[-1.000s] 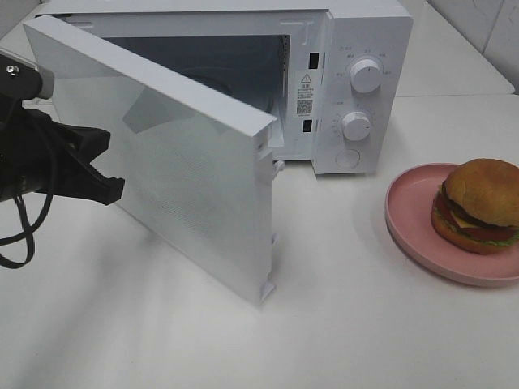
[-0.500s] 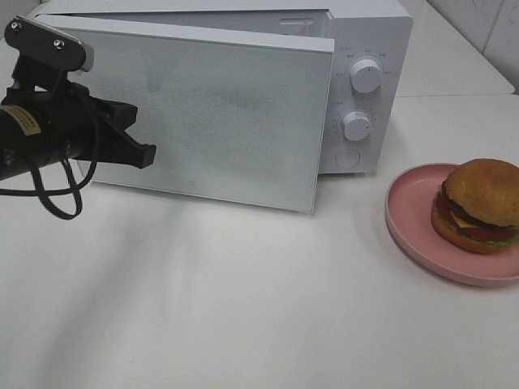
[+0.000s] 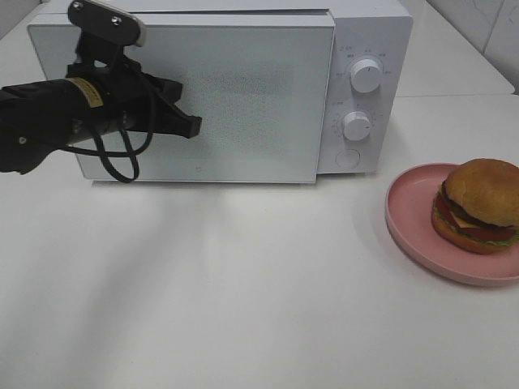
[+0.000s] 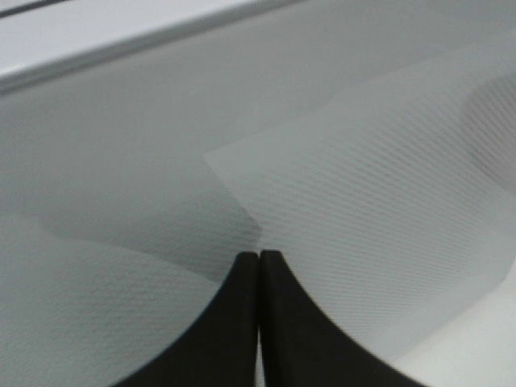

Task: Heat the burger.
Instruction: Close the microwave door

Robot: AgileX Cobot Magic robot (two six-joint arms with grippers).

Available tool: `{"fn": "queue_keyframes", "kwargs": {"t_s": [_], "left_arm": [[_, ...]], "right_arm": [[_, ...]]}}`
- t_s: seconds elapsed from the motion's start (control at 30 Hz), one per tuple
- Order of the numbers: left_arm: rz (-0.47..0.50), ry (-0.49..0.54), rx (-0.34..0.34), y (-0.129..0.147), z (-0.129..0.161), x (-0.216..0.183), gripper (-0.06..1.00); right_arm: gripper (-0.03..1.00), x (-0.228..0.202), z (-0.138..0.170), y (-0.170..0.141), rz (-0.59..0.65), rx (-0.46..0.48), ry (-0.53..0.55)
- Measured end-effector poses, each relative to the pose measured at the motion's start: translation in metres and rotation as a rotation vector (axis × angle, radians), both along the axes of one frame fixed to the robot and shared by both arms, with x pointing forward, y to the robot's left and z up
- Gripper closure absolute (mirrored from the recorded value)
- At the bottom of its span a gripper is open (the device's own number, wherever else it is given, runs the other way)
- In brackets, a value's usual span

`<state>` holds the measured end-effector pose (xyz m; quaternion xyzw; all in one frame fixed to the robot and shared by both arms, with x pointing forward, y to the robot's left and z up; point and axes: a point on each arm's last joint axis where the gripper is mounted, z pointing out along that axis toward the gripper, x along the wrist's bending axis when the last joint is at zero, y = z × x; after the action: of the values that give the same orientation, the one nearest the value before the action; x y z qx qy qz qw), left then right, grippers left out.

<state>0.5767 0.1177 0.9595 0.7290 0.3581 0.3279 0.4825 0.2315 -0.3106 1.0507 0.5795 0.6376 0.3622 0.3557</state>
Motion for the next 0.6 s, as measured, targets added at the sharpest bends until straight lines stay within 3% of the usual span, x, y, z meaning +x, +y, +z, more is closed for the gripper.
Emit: {"fn": "queue_keyframes", "kwargs": {"t_s": [0.17,0.47,0.6], "left_arm": [[-0.083,0.016,0.045,-0.032,-0.005,0.008,0.94],[-0.149,0.031,0.087,-0.075,-0.005,0.027,0.94],[-0.145,0.107,0.076,-0.098,-0.001,0.032,0.94]], "right_arm": [[0.28,0.000,0.000,0.000,0.000,0.000,0.000],[0.28,0.000,0.000,0.000,0.000,0.000,0.000],[0.28,0.000,0.000,0.000,0.000,0.000,0.000]]}}
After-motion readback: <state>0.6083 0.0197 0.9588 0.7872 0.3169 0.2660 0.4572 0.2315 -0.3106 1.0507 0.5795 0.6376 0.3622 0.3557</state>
